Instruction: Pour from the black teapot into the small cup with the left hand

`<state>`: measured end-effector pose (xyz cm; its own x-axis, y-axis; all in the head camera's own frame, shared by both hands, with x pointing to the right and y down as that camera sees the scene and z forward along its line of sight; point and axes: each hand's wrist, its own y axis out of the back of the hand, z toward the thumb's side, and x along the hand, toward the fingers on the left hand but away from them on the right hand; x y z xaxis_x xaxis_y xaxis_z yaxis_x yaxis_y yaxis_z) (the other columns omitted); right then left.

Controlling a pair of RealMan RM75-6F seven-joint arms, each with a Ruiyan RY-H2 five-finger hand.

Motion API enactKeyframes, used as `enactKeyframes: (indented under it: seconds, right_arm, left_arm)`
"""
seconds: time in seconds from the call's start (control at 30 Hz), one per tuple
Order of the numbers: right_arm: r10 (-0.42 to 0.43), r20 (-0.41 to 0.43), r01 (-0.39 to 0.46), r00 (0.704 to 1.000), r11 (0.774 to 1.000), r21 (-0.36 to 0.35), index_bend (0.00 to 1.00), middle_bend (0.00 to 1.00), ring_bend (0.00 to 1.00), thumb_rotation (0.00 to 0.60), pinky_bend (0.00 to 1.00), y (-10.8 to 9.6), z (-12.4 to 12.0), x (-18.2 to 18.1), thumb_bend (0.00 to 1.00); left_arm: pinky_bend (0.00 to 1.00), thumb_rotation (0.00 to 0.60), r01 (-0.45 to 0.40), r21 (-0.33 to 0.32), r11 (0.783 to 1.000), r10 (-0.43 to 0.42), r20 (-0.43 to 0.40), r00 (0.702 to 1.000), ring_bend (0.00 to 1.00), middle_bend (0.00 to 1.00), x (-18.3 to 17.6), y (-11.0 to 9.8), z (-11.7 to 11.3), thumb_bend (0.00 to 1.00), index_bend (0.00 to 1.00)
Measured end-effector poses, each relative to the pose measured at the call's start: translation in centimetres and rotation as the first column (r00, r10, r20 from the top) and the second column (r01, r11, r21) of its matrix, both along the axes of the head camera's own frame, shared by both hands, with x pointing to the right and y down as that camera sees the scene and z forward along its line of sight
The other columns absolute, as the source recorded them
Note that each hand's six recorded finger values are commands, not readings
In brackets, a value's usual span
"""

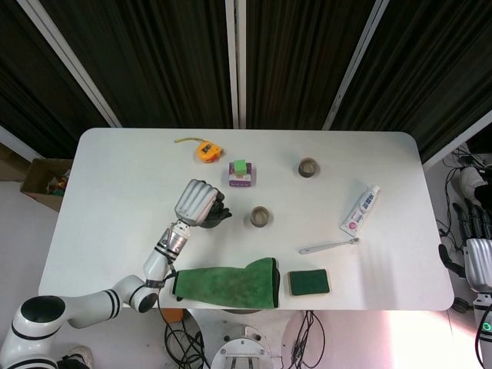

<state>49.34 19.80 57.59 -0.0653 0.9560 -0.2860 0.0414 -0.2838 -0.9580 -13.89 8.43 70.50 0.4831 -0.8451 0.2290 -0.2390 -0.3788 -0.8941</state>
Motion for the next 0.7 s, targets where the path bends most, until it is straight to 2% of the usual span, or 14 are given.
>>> enactKeyframes:
  seconds: [0.33, 0.7]
  right_arm:
    - [0.001, -0.003, -0.001, 1.0, 1.0, 0.004, 0.0, 0.0, 0.0, 0.6, 0.0, 0.0, 0.0, 0.2, 0.34]
    - [0.002, -0.007, -0.002, 1.0, 1.0, -0.013, 0.0, 0.0, 0.0, 0.6, 0.0, 0.0, 0.3, 0.2, 0.34]
  left_arm:
    - [0.76, 0.6, -0.034, 0.037, 0.999, 0.034, 0.023, 0.999, 0.94, 1.0, 2.6, -0.8, 0.0, 0.22, 1.0]
    - [0.76, 0.6, -0.049, 0.037, 0.998, 0.049, 0.021, 0.999, 0.94, 1.0, 4.7, -0.8, 0.6, 0.23, 1.0]
